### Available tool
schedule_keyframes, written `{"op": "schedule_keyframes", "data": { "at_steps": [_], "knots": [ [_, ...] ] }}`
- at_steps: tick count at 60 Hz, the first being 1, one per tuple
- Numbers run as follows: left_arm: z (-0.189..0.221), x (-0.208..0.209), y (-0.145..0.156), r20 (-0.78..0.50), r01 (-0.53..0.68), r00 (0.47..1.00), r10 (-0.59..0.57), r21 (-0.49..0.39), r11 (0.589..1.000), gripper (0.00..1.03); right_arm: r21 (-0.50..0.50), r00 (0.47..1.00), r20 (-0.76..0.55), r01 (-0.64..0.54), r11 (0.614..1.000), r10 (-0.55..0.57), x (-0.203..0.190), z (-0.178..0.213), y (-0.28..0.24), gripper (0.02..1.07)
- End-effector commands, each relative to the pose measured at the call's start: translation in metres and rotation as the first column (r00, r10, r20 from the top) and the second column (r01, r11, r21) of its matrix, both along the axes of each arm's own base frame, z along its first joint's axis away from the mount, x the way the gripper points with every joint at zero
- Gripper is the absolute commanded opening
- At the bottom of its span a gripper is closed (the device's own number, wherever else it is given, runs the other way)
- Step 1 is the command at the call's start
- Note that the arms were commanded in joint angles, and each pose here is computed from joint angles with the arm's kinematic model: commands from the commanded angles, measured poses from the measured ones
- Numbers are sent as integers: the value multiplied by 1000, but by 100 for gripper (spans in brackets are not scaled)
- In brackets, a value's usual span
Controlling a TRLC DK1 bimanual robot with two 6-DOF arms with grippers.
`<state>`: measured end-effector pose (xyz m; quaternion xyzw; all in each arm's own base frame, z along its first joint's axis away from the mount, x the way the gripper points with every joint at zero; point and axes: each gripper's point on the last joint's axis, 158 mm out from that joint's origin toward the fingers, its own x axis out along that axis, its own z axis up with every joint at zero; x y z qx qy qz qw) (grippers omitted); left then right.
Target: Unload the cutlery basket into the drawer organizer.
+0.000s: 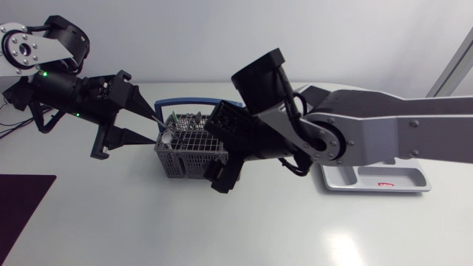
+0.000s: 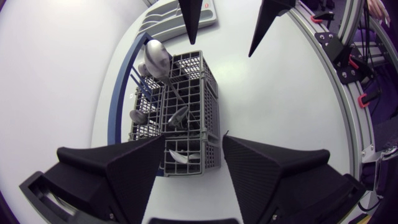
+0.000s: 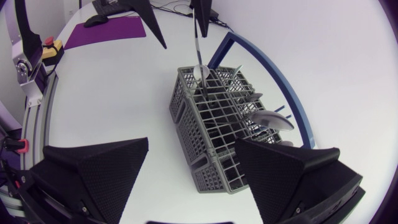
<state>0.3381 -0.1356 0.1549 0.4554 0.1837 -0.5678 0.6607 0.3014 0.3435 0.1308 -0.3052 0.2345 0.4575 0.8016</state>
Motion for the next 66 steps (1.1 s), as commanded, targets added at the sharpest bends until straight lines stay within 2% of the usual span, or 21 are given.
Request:
{"op": "schedule_keyframes", "data": {
  "at_steps": [1, 12, 27, 33, 40, 44, 48, 53, 58, 66],
  "knots": [
    [-12, -4, -9, -7, 40, 999, -40, -12, 999, 67, -16, 1000, 12, -4, 1000, 4, 1, -4, 10, 102],
    [-14, 7, -18, 4, 24, 1000, -24, -49, 999, 66, -32, 998, 52, 19, 999, -18, 4, -14, 14, 102],
    [-21, 8, -21, -16, 20, 1000, -21, -76, 997, 39, -22, 991, 129, 49, 999, -46, 4, -13, 16, 102],
    [-25, 5, -21, -28, 22, 999, -24, -77, 997, 36, -28, 992, 122, 47, 999, -43, 1, -18, 17, 101],
    [-27, 3, -21, -34, 20, 999, -23, -77, 997, 32, -29, 993, 111, 47, 999, -43, -2, -21, 17, 86],
    [-27, 3, -21, -37, 18, 999, -21, -78, 997, 29, -28, 993, 109, 47, 998, -44, -3, -21, 17, 73],
    [-28, 2, -21, -40, 18, 999, -21, -81, 997, 29, -29, 993, 108, 44, 999, -40, -4, -22, 17, 56],
    [-29, 0, -24, -43, 19, 999, -23, -89, 996, 29, -34, 994, 106, 43, 999, -39, -5, -24, 17, 41],
    [-31, 0, -27, -43, 21, 999, -25, -93, 995, 24, -34, 993, 108, 44, 998, -40, -4, -26, 16, 39],
    [-31, 0, -32, -36, 25, 999, -29, -104, 994, 24, -40, 994, 104, 43, 998, -39, -5, -29, 15, 39]
  ]
}}
